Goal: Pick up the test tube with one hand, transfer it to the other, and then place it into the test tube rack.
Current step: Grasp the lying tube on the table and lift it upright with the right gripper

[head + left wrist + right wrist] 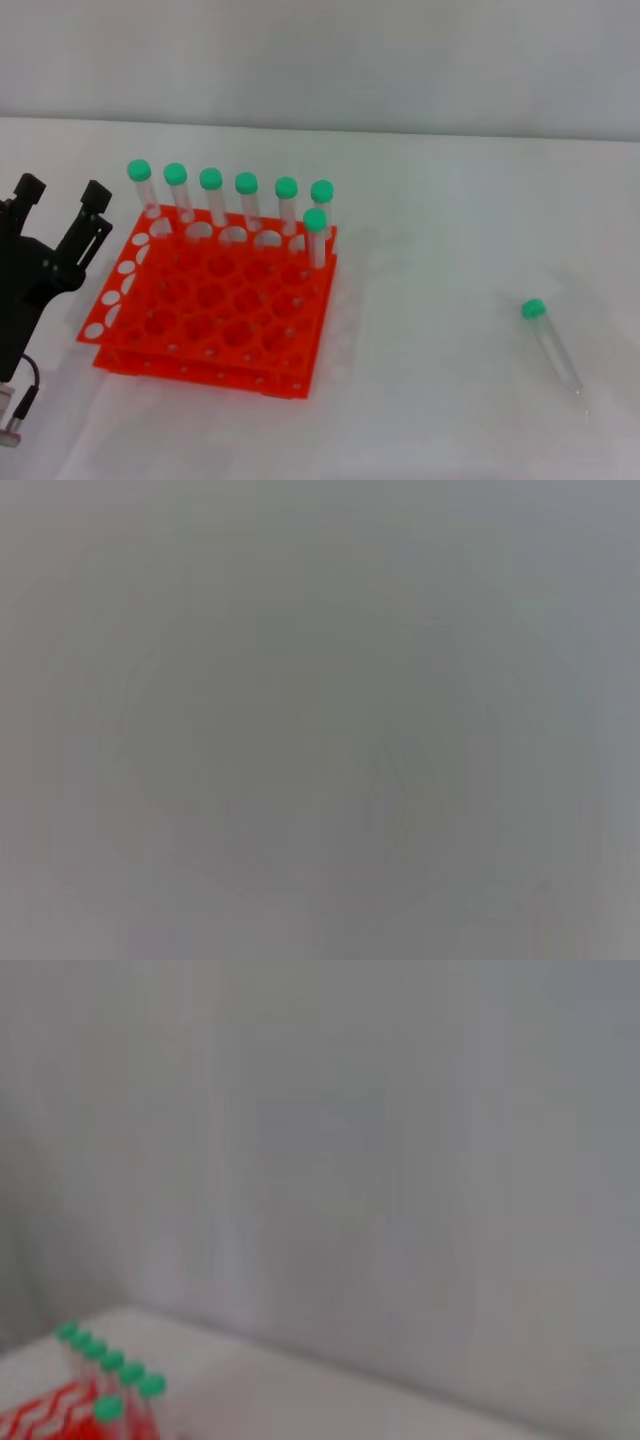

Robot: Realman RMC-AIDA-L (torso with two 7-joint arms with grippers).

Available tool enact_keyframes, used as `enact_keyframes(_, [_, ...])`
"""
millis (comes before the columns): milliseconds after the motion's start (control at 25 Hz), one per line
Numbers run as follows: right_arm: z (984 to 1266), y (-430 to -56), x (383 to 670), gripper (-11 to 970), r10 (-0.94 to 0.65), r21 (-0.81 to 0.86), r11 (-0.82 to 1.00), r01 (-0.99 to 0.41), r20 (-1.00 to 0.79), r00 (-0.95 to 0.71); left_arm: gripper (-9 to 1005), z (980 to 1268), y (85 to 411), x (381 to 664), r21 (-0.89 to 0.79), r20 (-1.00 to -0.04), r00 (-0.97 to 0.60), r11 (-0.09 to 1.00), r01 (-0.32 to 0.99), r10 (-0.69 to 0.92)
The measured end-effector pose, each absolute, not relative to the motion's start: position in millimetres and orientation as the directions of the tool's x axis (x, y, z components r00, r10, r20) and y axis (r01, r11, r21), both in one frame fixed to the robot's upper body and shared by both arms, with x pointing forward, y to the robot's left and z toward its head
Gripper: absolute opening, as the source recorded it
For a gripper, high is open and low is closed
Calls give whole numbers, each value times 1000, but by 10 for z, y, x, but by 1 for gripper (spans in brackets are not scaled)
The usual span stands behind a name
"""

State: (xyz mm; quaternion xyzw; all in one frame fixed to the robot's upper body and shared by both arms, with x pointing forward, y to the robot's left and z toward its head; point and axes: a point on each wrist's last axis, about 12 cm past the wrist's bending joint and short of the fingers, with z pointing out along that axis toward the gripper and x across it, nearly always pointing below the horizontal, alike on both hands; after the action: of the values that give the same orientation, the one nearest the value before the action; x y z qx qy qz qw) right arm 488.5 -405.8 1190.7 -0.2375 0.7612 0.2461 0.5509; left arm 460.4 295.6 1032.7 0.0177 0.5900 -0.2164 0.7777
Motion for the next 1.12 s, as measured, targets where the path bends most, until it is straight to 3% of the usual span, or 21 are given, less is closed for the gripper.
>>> enact_keyframes(200, [12265,-3694,5056,725,-283,76,804,-590,-824,-491,863,10327,2979,4595,-235,-924,208,905,356,-322])
enact_keyframes(360, [12347,-3343,5120,726,-425,-27,825,-565,-688,-588,862,10339,3010,4608,-245,-919,215,906,344,-330])
enact_keyframes(720, [12121,-2495,5231,724,-559,1,751,-661,-533,-635,861,10349,3045,4618,-245,-918,226,912,328,-327])
enact_keyframes(1120, [11818,-2190,5370,722,-596,24,717,-696,-496,-631,861,10339,3063,4594,-249,-917,227,916,314,-327])
